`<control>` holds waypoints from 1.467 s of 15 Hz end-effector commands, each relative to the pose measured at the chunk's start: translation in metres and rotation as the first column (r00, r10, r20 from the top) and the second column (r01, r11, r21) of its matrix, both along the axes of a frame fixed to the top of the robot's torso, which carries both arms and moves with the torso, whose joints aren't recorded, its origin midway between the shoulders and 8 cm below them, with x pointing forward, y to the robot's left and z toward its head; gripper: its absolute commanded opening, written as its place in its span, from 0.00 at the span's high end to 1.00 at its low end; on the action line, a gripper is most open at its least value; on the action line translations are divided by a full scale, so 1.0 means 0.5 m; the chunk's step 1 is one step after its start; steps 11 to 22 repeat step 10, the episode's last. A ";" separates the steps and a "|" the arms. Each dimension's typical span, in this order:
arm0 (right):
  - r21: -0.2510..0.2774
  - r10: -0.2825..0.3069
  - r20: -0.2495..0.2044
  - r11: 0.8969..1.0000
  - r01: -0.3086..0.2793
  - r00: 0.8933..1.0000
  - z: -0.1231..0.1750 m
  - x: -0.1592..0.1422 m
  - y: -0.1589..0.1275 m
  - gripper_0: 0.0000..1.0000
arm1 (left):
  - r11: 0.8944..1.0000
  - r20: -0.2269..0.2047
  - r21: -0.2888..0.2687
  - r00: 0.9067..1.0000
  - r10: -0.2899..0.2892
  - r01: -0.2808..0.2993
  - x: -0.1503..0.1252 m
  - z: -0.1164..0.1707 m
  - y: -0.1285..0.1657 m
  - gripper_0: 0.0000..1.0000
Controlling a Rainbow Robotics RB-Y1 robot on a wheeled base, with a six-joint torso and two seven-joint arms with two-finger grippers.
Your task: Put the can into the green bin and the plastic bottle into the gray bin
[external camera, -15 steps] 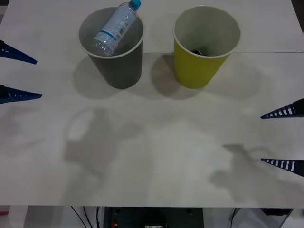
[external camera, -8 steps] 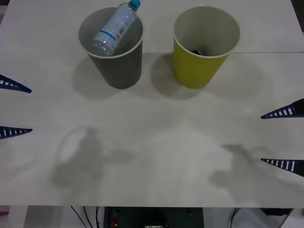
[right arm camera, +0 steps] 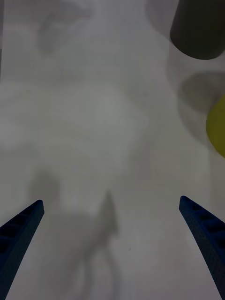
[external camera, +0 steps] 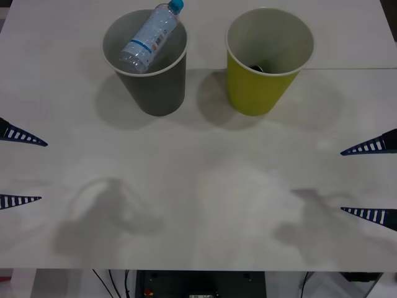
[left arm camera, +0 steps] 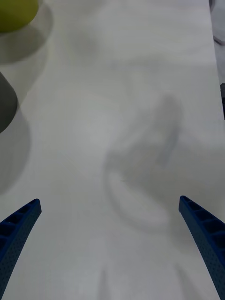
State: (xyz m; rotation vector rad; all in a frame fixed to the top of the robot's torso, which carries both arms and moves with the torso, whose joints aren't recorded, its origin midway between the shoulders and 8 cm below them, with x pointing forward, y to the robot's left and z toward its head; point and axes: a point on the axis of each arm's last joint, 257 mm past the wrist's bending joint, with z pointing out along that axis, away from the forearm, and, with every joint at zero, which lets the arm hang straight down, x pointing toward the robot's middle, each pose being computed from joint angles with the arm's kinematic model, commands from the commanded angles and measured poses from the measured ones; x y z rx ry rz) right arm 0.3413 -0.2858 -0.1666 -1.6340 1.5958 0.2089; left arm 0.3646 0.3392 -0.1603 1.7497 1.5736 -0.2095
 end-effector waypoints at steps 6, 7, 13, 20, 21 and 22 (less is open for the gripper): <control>0.000 0.000 0.000 1.000 0.000 1.000 0.000 0.000 0.000 0.00 | 1.000 0.013 0.005 1.000 -0.024 0.024 -0.008 -0.027 -0.004 0.00; 0.000 0.000 0.000 1.000 0.000 1.000 0.000 0.000 0.000 0.00 | 1.000 0.013 0.005 1.000 -0.024 0.024 -0.008 -0.027 -0.004 0.00; 0.000 0.000 0.000 1.000 0.000 1.000 0.000 0.000 0.000 0.00 | 1.000 0.013 0.005 1.000 -0.024 0.024 -0.008 -0.027 -0.004 0.00; 0.000 0.000 0.000 1.000 0.000 1.000 0.000 0.000 0.000 0.00 | 1.000 0.013 0.005 1.000 -0.024 0.024 -0.008 -0.027 -0.004 0.00; 0.000 0.000 0.000 1.000 0.000 1.000 0.000 0.000 0.000 0.00 | 1.000 0.013 0.005 1.000 -0.024 0.024 -0.008 -0.027 -0.004 0.00; 0.000 0.000 0.000 1.000 0.000 1.000 0.000 0.000 0.000 0.00 | 1.000 0.013 0.005 1.000 -0.024 0.024 -0.008 -0.027 -0.004 0.00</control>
